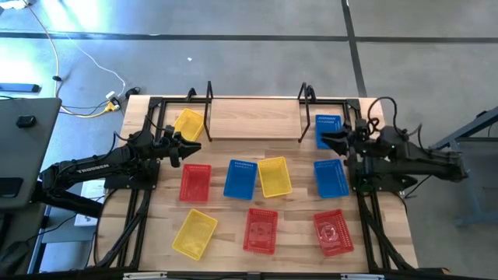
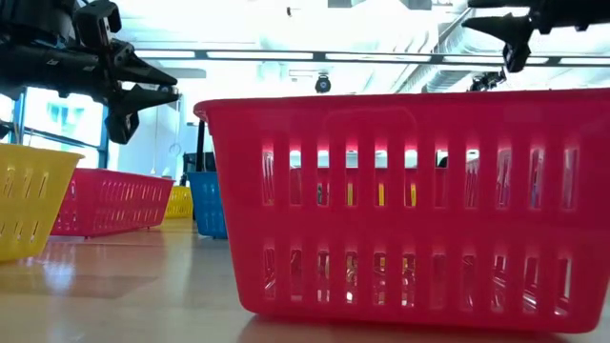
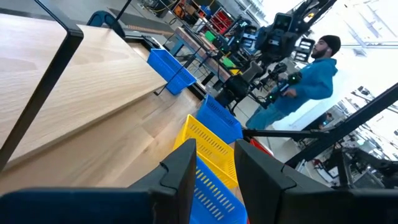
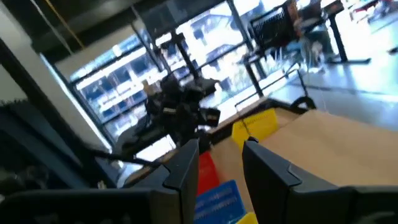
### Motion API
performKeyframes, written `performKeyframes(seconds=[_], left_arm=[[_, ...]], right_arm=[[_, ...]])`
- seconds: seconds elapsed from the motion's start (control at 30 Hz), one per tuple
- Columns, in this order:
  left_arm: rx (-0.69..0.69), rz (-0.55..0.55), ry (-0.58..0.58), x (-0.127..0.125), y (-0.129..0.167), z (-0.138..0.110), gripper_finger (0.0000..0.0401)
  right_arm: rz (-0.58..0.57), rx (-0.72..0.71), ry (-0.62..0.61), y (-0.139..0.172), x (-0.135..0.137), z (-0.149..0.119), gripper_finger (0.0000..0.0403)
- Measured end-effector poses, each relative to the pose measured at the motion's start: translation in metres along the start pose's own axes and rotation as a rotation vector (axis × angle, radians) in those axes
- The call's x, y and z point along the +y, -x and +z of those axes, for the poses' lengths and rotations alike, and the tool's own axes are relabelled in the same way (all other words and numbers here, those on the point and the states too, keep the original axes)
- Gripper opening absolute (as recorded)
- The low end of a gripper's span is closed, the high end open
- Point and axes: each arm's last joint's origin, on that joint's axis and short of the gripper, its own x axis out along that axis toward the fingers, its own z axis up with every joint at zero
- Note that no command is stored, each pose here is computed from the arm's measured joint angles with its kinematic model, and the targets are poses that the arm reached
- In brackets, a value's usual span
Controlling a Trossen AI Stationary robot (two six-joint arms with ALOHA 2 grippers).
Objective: Stack baskets on shelf by color
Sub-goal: Put the middle right yellow bin on the shelf
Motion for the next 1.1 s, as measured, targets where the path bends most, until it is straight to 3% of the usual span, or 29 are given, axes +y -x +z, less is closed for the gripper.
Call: performKeyframes(seconds=[0.5, 0.83, 1.1], left_arm=[[0.001, 0.0, 0.0, 0.0, 0.0, 0.0, 0.0099], [0.001, 0.0, 0.0, 0.0, 0.0, 0.0, 0.0099], [0.002, 0.0, 0.0, 0.0, 0.0, 0.0, 0.0099]], right_arm=[[0.069, 0.444, 0.058, -0.059, 0.039, 0.012, 0.011], [0.15, 0.581, 0.243, -0.09, 0.07, 0.005, 0.011], [0.127, 0.667, 0.269, -0.112, 0.073, -0.012, 0.011]])
